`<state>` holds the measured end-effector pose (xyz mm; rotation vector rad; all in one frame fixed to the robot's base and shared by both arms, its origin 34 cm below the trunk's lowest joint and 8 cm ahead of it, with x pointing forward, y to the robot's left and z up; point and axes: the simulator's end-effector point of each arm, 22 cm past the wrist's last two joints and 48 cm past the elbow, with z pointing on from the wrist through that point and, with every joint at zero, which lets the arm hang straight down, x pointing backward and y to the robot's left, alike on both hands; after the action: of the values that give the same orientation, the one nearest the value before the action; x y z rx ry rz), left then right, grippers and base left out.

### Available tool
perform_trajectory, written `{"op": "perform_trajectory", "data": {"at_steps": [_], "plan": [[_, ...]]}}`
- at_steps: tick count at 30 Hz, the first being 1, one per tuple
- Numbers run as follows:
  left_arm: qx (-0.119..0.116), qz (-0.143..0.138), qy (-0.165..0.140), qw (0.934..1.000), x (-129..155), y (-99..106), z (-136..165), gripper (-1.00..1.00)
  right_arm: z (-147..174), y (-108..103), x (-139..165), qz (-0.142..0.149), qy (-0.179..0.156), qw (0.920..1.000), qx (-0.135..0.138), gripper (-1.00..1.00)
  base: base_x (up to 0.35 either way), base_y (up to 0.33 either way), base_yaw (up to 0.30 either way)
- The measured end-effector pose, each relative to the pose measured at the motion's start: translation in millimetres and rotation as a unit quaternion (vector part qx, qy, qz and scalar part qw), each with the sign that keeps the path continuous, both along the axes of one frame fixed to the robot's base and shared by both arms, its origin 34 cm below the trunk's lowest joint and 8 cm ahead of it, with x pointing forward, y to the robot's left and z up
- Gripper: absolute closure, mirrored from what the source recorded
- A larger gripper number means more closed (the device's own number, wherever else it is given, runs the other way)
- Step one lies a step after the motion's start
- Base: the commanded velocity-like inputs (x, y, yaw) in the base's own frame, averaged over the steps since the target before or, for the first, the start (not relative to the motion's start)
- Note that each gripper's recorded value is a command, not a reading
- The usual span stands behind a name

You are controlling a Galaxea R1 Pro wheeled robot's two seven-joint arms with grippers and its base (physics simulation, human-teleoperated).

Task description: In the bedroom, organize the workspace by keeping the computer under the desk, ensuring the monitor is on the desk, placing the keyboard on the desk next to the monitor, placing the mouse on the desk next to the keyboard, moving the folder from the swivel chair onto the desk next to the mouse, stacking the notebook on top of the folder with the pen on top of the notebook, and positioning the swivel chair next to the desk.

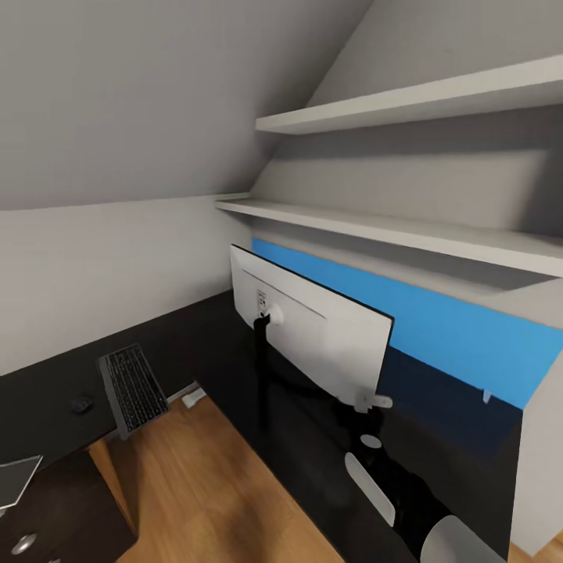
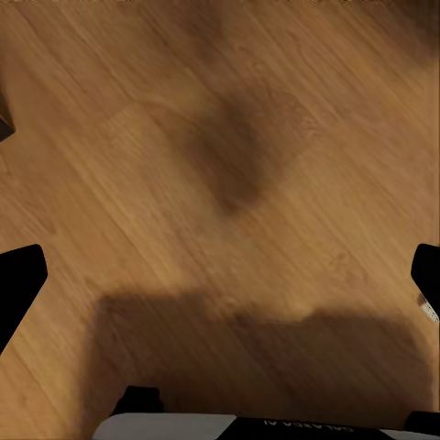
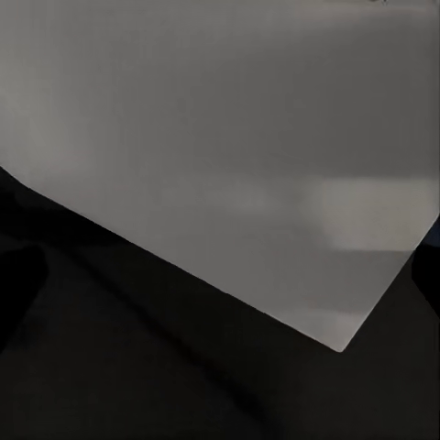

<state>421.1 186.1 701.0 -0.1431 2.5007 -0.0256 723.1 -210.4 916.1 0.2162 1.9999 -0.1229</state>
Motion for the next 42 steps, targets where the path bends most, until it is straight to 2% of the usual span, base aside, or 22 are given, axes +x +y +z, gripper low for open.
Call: {"op": "perform_trajectory", "data": {"at_steps": [13,19,33,39,42], "plan": [[0.0,0.0,0.0,1.0,0,0,0,-1.0,0,-1,0,-0.001,0.0,1.0,0.0,-1.0,0.032,-0.03,0.0],[0.0,0.0,0.001,1.0,0,0,0,-1.0,0,-1,1,-0.001,0.0,1.0,-0.001,-1.0,-0.184,0.0,0.0],[0.0,0.0,0.0,1.0,0,0,0,-1.0,0,-1,0,-0.003,0.001,1.0,-0.002,-1.0,-0.017,0.0,0.0],[0.0,0.0,0.0,1.0,0,0,0,-1.0,-2,2,-1,0.0,0.002,1.0,-0.002,-1.0,-0.104,0.0,0.0],[0.0,0.0,0.0,1.0,0,0,0,-1.0,-7,14,-3,0.007,0.008,0.9999,0.0,-1.0,-0.174,0.007,0.0]]}}
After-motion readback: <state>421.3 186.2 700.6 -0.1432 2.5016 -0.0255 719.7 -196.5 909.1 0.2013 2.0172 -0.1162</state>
